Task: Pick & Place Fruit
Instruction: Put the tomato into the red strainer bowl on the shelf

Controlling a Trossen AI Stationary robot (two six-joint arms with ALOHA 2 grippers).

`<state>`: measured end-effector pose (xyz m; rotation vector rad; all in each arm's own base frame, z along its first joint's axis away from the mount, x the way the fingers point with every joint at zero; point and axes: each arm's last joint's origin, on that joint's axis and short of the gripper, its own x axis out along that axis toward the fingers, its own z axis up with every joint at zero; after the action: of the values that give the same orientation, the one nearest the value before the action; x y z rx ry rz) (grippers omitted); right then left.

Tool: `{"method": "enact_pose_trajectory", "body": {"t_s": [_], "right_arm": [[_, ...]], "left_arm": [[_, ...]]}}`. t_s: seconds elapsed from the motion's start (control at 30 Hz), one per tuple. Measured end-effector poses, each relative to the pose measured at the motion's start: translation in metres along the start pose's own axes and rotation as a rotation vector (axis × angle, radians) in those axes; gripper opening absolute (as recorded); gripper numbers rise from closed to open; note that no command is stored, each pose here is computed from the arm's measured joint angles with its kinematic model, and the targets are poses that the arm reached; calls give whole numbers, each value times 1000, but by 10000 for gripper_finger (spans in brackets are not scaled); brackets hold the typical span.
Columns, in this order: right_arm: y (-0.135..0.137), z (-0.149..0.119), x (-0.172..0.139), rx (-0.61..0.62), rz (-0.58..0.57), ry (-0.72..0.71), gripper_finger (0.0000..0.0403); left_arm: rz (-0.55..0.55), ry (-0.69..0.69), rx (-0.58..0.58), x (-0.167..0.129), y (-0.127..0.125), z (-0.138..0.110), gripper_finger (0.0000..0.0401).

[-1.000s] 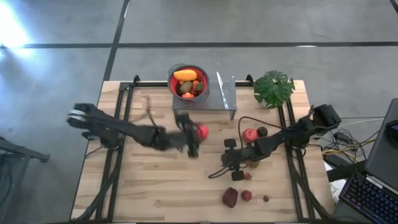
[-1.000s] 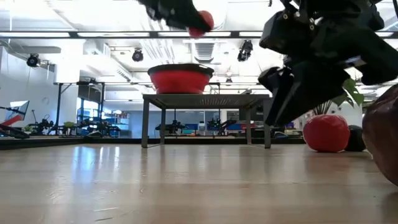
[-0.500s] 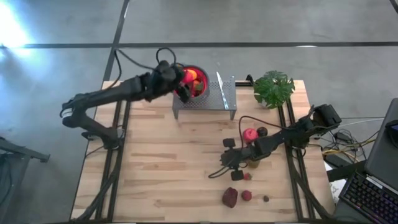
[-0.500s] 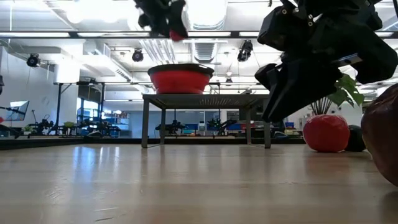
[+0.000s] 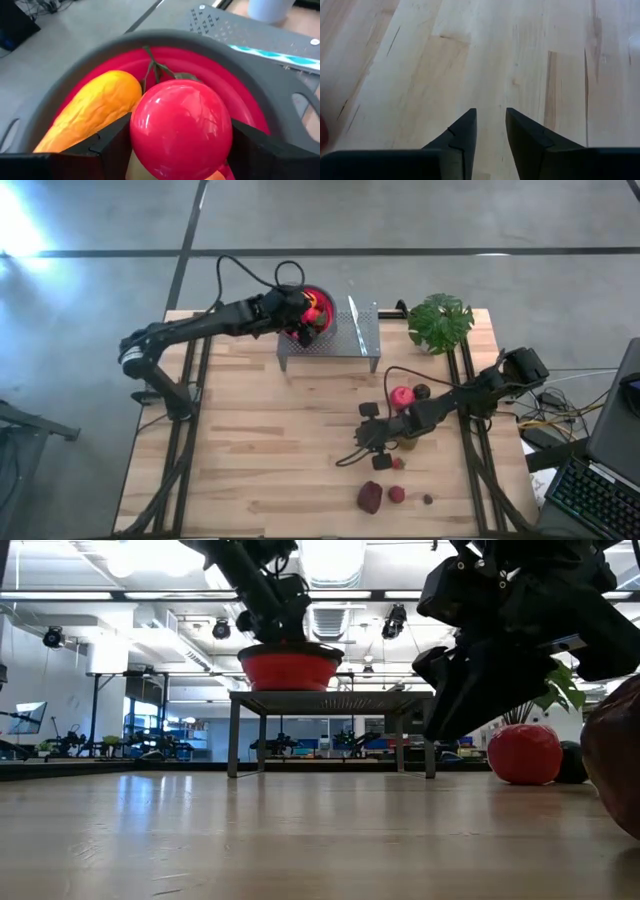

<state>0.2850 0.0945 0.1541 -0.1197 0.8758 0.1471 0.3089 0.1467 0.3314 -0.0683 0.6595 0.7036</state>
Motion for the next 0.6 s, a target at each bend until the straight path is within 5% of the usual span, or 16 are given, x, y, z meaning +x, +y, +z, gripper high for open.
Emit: {"method": "enact_pose_trajectory", "body": {"t_s": [0.3,0.6], "right_arm": [[0,-1,0,1,0,0,111],[0,-1,0,1,0,0,80]], "left_arm": [[3,14,89,1,0,-1,276],[-6,35,115,1,0,-3,286]]}}
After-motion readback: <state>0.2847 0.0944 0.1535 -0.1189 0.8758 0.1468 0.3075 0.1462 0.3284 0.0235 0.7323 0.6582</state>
